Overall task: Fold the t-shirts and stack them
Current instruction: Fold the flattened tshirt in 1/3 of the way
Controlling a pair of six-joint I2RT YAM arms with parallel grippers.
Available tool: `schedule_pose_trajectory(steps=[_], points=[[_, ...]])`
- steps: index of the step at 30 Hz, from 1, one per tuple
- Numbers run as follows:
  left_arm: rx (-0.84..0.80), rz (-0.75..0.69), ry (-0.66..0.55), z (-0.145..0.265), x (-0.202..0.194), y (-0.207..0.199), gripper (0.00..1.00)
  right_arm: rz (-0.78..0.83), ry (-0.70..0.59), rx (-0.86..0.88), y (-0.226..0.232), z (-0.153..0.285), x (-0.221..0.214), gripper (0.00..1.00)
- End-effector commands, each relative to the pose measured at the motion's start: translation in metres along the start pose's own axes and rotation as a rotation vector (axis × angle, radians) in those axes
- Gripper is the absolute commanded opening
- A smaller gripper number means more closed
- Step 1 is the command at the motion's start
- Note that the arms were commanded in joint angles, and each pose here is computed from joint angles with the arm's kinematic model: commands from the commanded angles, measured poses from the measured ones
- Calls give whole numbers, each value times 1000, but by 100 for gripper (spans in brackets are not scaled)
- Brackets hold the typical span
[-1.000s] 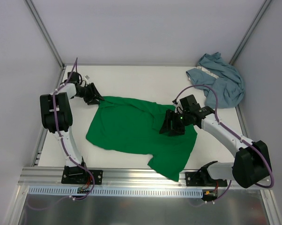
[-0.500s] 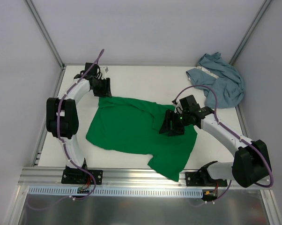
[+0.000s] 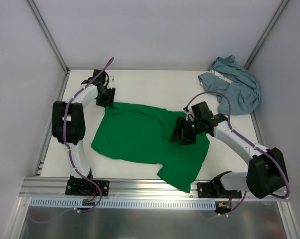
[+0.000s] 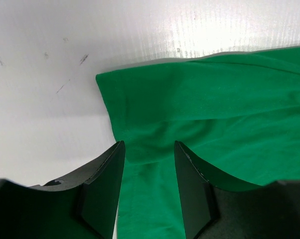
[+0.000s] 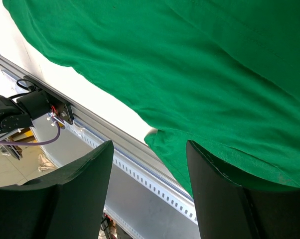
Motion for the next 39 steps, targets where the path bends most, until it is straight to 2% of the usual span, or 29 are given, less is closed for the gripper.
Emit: schedule_pose_trajectory(steps=[1, 35, 37, 38, 39], points=[[37, -16, 8, -3, -1, 6, 45, 10, 3, 16, -1, -1, 1, 64], [58, -43, -4, -35, 10, 2, 43, 1, 25, 7, -9, -1, 4, 64], [60, -47, 1, -37, 10, 1, 38, 0, 27, 7, -10, -2, 4, 64], [61, -50, -1, -37, 10, 1, 17, 1, 27, 7, -10, -2, 4, 64], [63, -52, -4, -36, 11, 0, 6, -3, 28, 5, -10, -2, 4, 64]])
Point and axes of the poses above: each gripper's point midway between its finger pads, its own z axis back along the fingers, its own y axis along the line the jaws close on, x = y × z, the point moved 5 cm from there along z, back along the fingers, and after that the axes turned 4 degrees about -z, right-handed, at the moved point
